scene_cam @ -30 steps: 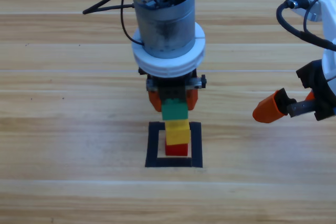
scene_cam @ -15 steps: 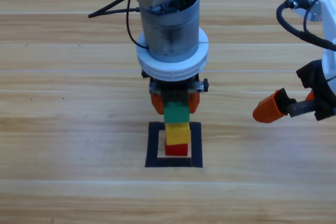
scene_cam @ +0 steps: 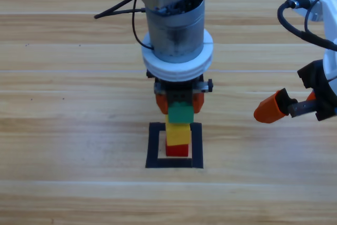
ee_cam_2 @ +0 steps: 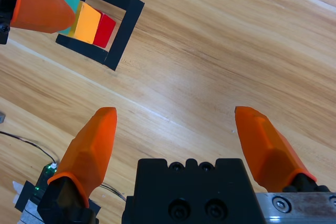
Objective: Stack the blocks in the rectangular block: red at the bottom, yellow in the middle, green on top
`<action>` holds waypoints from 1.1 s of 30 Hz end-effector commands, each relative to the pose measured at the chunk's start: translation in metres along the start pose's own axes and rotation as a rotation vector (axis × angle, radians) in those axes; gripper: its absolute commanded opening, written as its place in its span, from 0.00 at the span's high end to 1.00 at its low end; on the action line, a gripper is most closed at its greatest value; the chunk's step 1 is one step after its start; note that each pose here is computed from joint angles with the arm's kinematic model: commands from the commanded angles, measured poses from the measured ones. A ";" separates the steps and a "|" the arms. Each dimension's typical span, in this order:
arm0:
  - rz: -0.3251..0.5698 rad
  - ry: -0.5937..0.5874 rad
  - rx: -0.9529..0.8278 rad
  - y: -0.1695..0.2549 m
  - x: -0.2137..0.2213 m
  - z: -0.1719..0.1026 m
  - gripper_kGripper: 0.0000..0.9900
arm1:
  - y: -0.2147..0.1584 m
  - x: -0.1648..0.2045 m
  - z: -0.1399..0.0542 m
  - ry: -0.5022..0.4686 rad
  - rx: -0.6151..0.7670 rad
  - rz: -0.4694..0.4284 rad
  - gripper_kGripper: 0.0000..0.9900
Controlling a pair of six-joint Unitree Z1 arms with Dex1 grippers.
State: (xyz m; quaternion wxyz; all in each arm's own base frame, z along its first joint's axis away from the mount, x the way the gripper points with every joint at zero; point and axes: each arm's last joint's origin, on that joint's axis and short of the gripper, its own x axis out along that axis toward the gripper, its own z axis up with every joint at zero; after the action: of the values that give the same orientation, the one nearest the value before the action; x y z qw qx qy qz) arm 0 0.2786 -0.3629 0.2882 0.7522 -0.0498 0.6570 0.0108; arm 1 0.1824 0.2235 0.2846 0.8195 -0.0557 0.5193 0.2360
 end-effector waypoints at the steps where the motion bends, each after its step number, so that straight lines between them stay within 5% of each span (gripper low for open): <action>1: 0.063 0.025 0.033 -0.010 0.027 -0.005 1.00 | -0.008 0.012 0.001 0.031 0.032 -0.046 0.00; 33: 0.079 0.032 0.048 -0.005 0.027 -0.007 1.00 | -0.008 0.014 0.001 0.039 0.035 -0.038 0.00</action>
State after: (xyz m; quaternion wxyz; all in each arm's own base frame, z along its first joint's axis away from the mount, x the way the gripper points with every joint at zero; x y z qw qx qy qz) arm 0 0.2797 -0.3640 0.2791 0.7495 -0.0363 0.6608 0.0150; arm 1 0.1825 0.2235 0.2846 0.8195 -0.0555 0.5194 0.2359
